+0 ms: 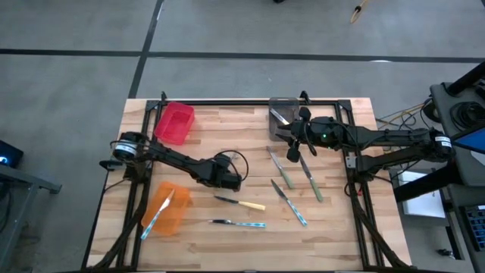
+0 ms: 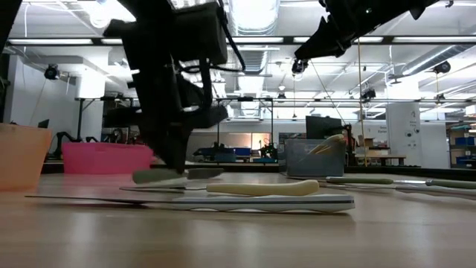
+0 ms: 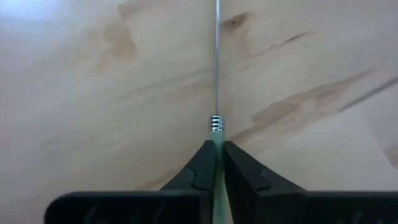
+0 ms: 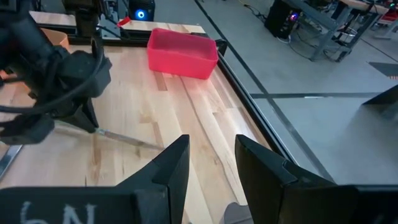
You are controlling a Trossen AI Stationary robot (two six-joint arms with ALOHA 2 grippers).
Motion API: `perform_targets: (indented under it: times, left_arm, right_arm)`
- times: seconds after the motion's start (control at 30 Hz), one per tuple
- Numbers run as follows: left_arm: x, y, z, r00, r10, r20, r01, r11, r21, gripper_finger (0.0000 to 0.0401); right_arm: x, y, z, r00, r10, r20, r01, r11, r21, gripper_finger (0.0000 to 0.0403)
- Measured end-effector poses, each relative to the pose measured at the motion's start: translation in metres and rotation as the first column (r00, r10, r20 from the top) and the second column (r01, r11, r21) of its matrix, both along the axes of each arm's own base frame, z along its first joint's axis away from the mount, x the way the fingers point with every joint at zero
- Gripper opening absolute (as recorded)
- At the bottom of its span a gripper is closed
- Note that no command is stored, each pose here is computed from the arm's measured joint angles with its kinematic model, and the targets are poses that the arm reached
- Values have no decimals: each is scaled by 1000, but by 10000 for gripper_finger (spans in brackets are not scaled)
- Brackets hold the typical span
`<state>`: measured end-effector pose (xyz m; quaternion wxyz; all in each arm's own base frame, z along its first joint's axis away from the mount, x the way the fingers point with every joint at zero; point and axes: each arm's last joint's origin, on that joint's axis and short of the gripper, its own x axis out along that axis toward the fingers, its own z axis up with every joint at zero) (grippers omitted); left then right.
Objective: Sort silverware by color (type)
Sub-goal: Put the left green knife into the red bin
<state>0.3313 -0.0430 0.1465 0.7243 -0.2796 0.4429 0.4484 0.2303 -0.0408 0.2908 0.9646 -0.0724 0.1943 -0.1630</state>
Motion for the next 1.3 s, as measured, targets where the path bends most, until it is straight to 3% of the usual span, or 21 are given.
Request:
perform_targets:
  times: [0.53, 0.63, 0.8, 0.93, 1.0, 1.17, 1.3]
  left_arm:
    - [-45, 9, 89, 989, -140, 48, 137, 988, 65, 2]
    - [-49, 9, 96, 972, -230, 37, 228, 972, 56, 1]
    - [-46, 4, 97, 947, -319, 37, 316, 947, 61, 1]
    - [-34, -15, 89, 857, -513, 52, 503, 854, 135, 0]
    - [-30, -23, 85, 828, -552, 96, 535, 830, 157, 0]
    - [-31, -24, 67, 827, -552, 104, 533, 830, 166, 0]
    - [-35, -24, 52, 807, -583, 94, 562, 807, 180, 0]
  right_arm:
    - [0, 0, -1, 1000, -5, 2, 5, 1000, 13, 121]
    - [0, 0, -1, 1000, -5, 2, 5, 1000, 13, 121]
    - [0, 0, -1, 1000, -5, 0, 5, 1000, 13, 121]
    - [0, 0, -2, 1000, -3, -2, 4, 1000, 10, 121]
    - [0, 0, -3, 1000, -3, -5, 3, 1000, 10, 121]
    - [2, 0, -4, 1000, -6, 4, 6, 999, 39, 121]
    - [13, -1, -11, 1000, -14, 13, 13, 997, 75, 121]
